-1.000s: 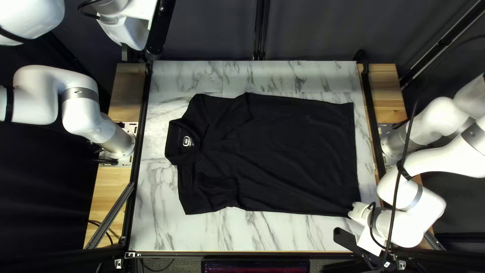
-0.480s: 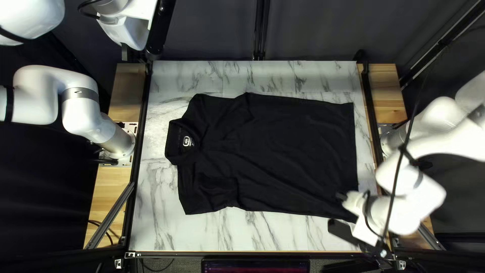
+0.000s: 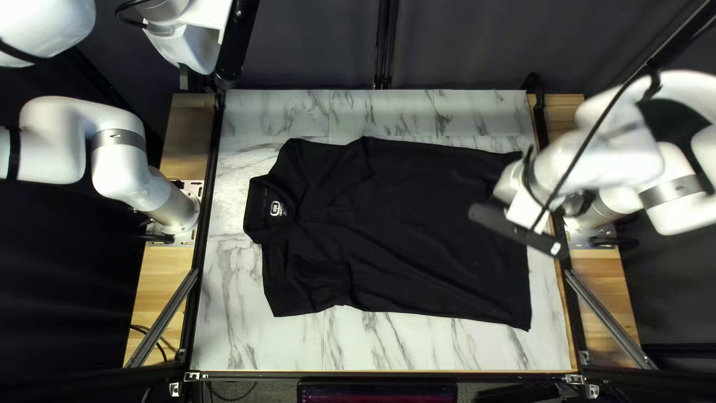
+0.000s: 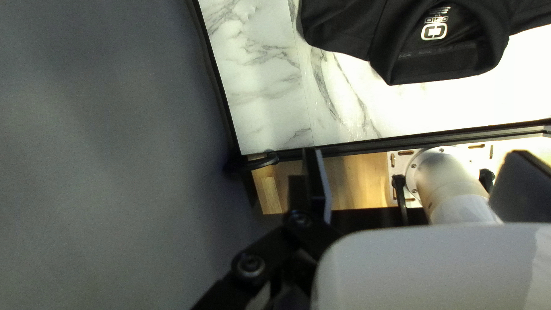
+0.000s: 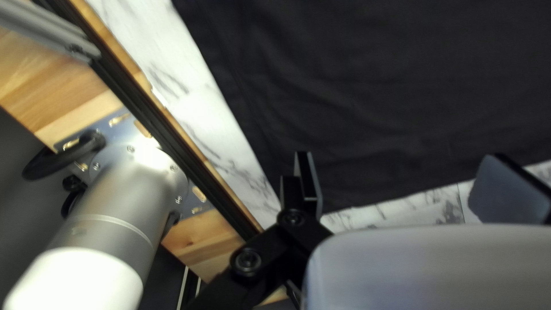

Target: Fold t-shirt

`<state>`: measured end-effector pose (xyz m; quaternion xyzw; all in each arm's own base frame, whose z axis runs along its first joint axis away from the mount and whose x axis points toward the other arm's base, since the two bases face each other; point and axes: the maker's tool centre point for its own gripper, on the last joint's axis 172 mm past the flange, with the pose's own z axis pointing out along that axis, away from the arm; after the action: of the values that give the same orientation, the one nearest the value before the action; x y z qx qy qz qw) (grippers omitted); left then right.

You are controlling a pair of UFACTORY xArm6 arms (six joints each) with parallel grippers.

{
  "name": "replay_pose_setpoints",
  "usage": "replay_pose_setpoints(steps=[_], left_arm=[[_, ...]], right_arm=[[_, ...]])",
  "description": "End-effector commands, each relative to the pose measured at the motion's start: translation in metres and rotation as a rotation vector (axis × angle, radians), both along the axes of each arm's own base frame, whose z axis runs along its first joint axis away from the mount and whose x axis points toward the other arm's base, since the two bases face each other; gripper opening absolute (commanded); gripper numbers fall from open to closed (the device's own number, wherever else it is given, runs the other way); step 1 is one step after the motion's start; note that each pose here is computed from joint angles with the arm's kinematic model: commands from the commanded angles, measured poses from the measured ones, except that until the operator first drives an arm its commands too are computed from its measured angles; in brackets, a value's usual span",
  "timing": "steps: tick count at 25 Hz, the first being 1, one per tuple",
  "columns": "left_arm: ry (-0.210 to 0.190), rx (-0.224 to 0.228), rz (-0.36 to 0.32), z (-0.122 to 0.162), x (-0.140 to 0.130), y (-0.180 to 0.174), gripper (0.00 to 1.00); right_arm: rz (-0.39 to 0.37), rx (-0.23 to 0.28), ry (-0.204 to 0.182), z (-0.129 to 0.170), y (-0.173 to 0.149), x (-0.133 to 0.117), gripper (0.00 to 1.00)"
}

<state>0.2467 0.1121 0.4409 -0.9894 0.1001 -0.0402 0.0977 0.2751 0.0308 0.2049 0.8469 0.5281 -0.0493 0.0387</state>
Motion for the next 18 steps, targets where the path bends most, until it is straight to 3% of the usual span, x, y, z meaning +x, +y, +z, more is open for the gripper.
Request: replay_pose_setpoints(steps=[1, 8, 13, 18], left_arm=[[0.000, 0.000, 0.000, 0.000, 0.000, 0.000, 1.00], [0.000, 0.000, 0.000, 0.000, 0.000, 0.000, 1.00], [0.000, 0.000, 0.000, 0.000, 0.000, 0.000, 1.00], [0.000, 0.000, 0.000, 0.000, 0.000, 0.000, 1.00]], right_arm=[[0.001, 0.000, 0.001, 0.000, 0.000, 0.000, 1.00], [0.014, -0.002, 0.001, 0.002, -0.008, -0.004, 1.00], [-0.022, 0.020, -0.011, 0.053, -0.046, -0.029, 1.00], [-0.159, 0.056, -0.020, 0.123, -0.060, -0.060, 1.00]])
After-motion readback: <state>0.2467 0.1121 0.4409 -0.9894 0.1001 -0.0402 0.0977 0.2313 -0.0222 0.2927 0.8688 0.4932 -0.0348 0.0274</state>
